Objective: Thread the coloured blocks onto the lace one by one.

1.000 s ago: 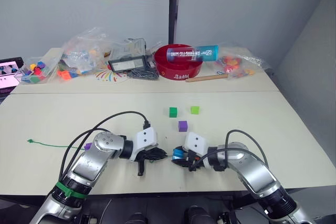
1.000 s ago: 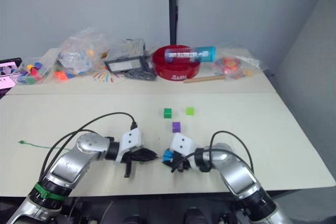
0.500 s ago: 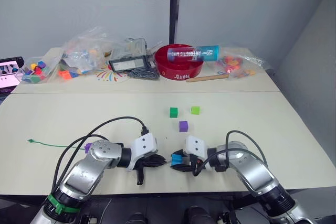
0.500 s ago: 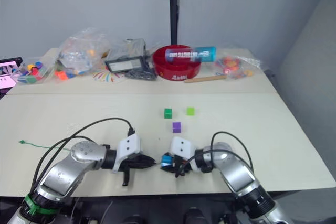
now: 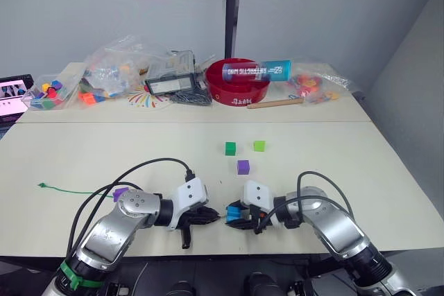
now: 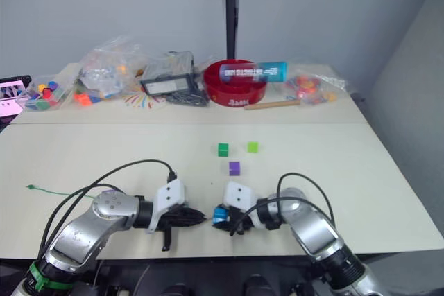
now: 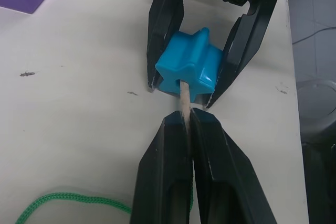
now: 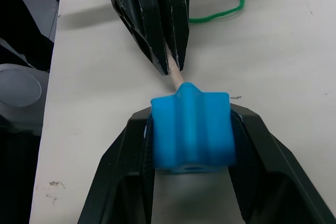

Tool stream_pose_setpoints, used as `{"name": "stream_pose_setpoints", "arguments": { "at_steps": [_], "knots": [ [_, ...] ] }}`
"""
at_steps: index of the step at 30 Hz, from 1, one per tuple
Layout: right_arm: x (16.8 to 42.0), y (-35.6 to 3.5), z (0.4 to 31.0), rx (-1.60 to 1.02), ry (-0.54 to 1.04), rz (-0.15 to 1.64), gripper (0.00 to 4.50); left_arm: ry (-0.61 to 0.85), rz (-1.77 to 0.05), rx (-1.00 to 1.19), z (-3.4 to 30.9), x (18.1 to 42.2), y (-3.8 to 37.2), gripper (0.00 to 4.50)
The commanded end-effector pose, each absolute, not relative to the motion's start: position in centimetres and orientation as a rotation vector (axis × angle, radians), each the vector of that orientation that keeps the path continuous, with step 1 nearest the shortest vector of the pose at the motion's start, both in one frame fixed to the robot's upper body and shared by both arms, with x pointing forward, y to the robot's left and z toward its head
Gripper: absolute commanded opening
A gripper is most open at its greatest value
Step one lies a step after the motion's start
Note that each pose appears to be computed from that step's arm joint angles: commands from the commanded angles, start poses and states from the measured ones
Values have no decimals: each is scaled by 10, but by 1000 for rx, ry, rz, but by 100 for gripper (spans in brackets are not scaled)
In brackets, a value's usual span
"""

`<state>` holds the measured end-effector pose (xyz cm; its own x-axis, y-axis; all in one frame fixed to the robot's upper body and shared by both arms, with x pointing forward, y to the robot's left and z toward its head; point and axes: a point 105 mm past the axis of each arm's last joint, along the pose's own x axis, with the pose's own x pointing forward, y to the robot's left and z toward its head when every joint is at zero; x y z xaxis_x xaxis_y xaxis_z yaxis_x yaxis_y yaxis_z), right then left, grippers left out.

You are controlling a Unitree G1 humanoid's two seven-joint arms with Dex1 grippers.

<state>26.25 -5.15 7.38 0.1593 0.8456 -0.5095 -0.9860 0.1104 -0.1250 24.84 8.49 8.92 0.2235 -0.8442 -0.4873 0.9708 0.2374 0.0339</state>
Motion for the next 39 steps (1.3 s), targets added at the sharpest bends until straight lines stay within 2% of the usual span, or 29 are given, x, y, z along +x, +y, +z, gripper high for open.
{"name": "stream_pose_setpoints", "arguments": {
  "at_steps": [1, 16, 24, 33, 39],
  "knots": [
    [256, -50, 50, -495, 462, 1389, 136, 322, -1420, 312, 106, 235, 63, 0],
    [253, -30, 57, -498, 441, 1398, 136, 290, -1481, 318, 106, 227, 43, 0],
    [256, -34, 50, -553, 463, 1367, 136, 298, -1446, 365, 106, 236, 57, 0],
    [257, -35, 52, -560, 486, 1353, 136, 277, -1459, 366, 111, 238, 62, 298],
    [260, -38, 53, -567, 498, 1343, 136, 290, -1416, 402, 117, 249, 81, 298]
  ]
}}
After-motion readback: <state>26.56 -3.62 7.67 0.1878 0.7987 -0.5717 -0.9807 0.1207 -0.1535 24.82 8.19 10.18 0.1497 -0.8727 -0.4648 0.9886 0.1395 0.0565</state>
